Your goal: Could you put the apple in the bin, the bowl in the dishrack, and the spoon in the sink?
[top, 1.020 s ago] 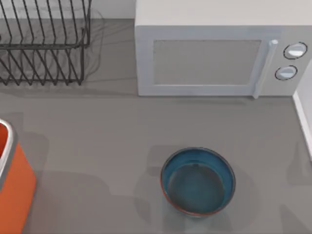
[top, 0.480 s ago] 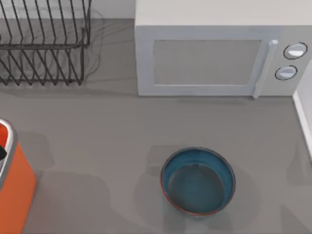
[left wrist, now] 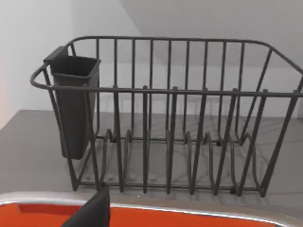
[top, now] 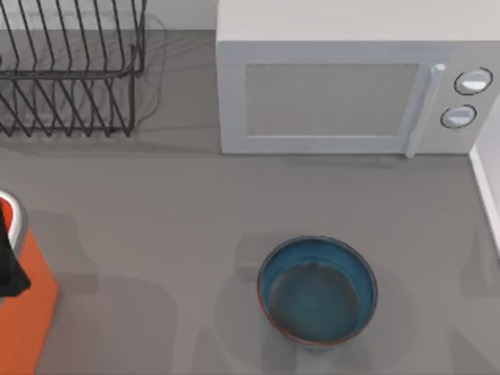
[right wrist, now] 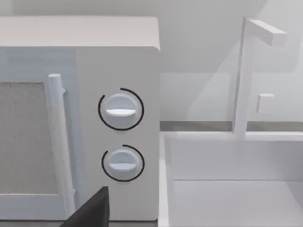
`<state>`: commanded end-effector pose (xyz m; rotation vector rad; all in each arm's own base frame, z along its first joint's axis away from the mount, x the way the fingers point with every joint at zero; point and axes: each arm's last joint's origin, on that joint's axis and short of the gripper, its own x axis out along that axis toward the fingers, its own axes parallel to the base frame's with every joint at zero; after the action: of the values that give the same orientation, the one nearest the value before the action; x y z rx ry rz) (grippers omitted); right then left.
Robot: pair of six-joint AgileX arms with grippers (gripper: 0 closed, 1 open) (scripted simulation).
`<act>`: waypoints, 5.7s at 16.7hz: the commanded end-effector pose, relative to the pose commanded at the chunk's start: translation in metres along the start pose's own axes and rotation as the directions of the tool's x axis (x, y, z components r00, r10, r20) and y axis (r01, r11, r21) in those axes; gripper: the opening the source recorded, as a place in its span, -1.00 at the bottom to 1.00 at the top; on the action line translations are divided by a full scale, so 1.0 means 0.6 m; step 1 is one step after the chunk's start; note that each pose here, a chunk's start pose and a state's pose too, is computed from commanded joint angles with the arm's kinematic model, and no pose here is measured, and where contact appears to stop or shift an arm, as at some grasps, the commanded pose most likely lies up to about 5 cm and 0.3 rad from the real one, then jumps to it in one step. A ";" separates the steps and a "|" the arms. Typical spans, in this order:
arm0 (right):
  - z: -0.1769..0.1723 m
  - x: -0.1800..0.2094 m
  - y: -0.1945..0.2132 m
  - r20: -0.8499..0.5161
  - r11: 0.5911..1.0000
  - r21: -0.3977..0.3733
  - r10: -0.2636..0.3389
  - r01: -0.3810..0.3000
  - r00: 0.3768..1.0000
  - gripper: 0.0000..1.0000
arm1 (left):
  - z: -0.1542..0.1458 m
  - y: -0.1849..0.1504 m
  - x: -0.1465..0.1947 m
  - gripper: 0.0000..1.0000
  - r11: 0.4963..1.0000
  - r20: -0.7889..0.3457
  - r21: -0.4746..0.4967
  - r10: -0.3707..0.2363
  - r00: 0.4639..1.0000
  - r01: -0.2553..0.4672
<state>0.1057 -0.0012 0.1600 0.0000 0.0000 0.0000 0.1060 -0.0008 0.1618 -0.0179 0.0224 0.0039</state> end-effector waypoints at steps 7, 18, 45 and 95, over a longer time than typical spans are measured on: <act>0.000 0.000 0.000 0.000 1.000 0.000 0.000 0.000 1.000 1.00 | -0.002 0.000 0.000 1.00 1.000 0.020 0.016 0.000 1.000 0.000; 0.000 0.000 0.000 0.000 1.000 0.000 0.000 0.000 1.000 1.00 | 0.168 -0.031 0.077 1.00 0.962 -0.449 -0.258 -0.039 0.893 -0.088; 0.000 0.000 0.000 0.000 1.000 0.000 0.000 0.000 1.000 1.00 | 0.103 -0.685 0.226 1.00 1.000 -1.000 0.018 0.018 0.022 0.024; 0.000 0.000 0.000 0.000 1.000 0.000 0.000 0.000 1.000 1.00 | 0.025 -0.693 0.233 -1.00 1.000 -1.000 0.011 0.010 0.028 0.020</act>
<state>0.1057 -0.0012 0.1600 0.0000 0.0000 0.0000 0.2480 -0.4159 0.1810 0.0068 1.5654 -0.0188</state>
